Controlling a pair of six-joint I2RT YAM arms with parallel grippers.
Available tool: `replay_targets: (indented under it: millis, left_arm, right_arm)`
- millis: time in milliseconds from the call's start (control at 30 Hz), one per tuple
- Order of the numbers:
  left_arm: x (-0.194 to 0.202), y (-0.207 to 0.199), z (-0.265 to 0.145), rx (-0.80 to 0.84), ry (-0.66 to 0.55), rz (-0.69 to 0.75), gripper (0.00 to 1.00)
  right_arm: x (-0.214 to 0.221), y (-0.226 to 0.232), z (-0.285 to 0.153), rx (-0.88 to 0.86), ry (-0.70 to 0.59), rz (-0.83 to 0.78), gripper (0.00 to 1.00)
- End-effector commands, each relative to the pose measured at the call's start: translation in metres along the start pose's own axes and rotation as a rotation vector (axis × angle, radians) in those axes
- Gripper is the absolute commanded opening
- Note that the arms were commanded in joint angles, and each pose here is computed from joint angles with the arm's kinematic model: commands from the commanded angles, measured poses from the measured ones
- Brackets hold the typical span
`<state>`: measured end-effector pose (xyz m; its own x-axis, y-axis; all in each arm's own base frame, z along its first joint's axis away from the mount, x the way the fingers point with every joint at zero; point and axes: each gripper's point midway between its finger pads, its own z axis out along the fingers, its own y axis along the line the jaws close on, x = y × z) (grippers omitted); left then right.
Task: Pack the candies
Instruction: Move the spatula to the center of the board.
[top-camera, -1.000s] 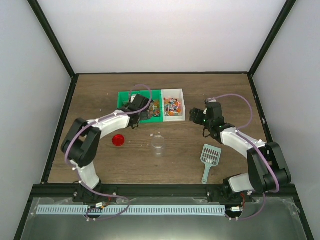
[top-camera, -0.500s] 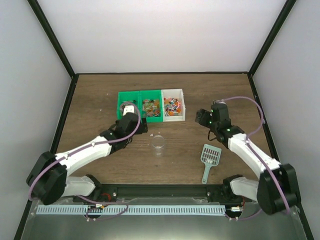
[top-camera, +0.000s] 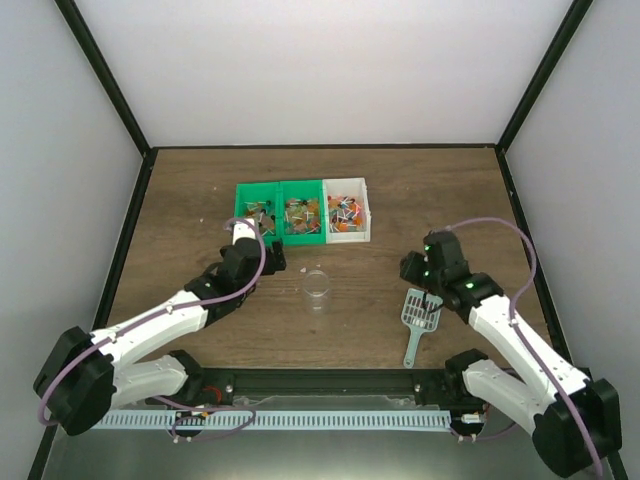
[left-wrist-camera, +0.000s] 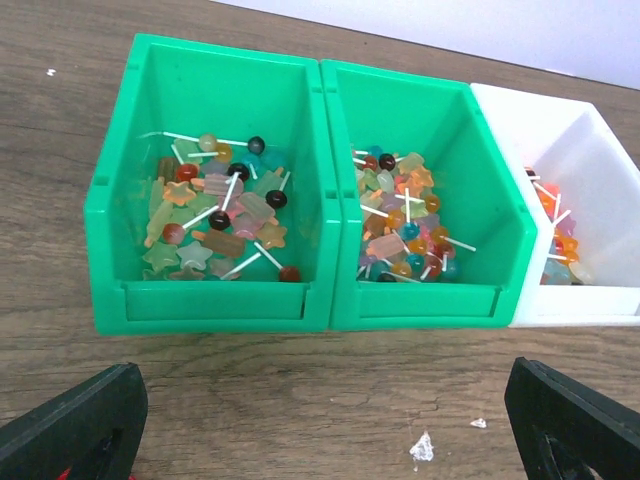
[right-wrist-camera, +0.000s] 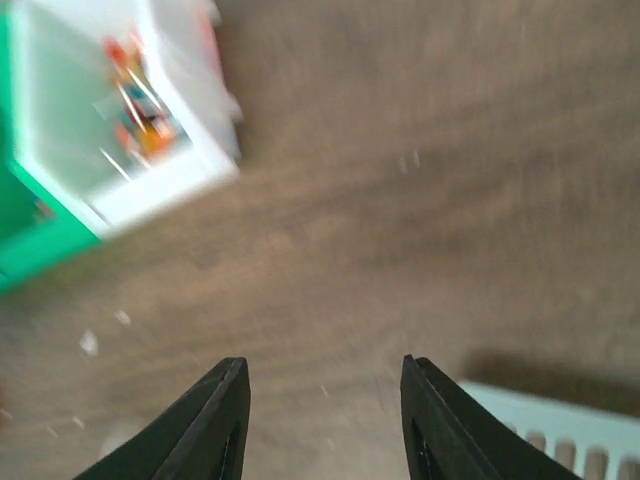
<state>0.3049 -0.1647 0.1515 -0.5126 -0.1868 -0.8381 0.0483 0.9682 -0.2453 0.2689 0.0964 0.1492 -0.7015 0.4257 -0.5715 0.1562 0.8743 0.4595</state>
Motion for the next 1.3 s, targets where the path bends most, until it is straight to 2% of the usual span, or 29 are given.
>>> replay_targets:
  millis: [0, 67, 167, 300, 500, 767, 967, 1267]
  left_arm:
    - [-0.021, 0.002, -0.009, -0.023, -0.070, -0.038, 1.00]
    - [-0.023, 0.006, -0.012, -0.036, -0.086, -0.047, 1.00]
    - [-0.024, 0.006, -0.013, -0.033, -0.085, -0.052, 1.00]
    - [-0.019, 0.003, -0.009, -0.021, -0.070, -0.056, 1.00]
    - [-0.012, 0.002, -0.002, -0.029, -0.037, -0.041, 1.00]
    - [-0.011, 0.003, 0.000, -0.045, -0.033, -0.030, 1.00]
    - [-0.014, 0.006, -0.001, -0.057, -0.043, -0.022, 1.00]
    - [-0.011, 0.001, 0.002, -0.045, -0.020, -0.004, 1.00]
  right_arm:
    - [0.049, -0.022, 0.007, 0.113, 0.138, -0.016, 0.44]
    - [0.055, -0.026, 0.007, 0.140, 0.148, -0.021, 0.44]
    - [0.066, -0.027, 0.011, 0.157, 0.180, -0.036, 0.52]
    - [0.079, -0.036, 0.024, 0.214, 0.219, -0.066, 0.53]
    - [0.077, -0.046, 0.029, 0.279, 0.202, -0.070, 0.45]
    - [0.086, -0.057, 0.044, 0.330, 0.232, -0.101, 0.29]
    - [0.082, -0.055, 0.049, 0.319, 0.210, -0.116, 0.29]
    - [0.085, -0.057, 0.058, 0.325, 0.213, -0.141, 0.21]
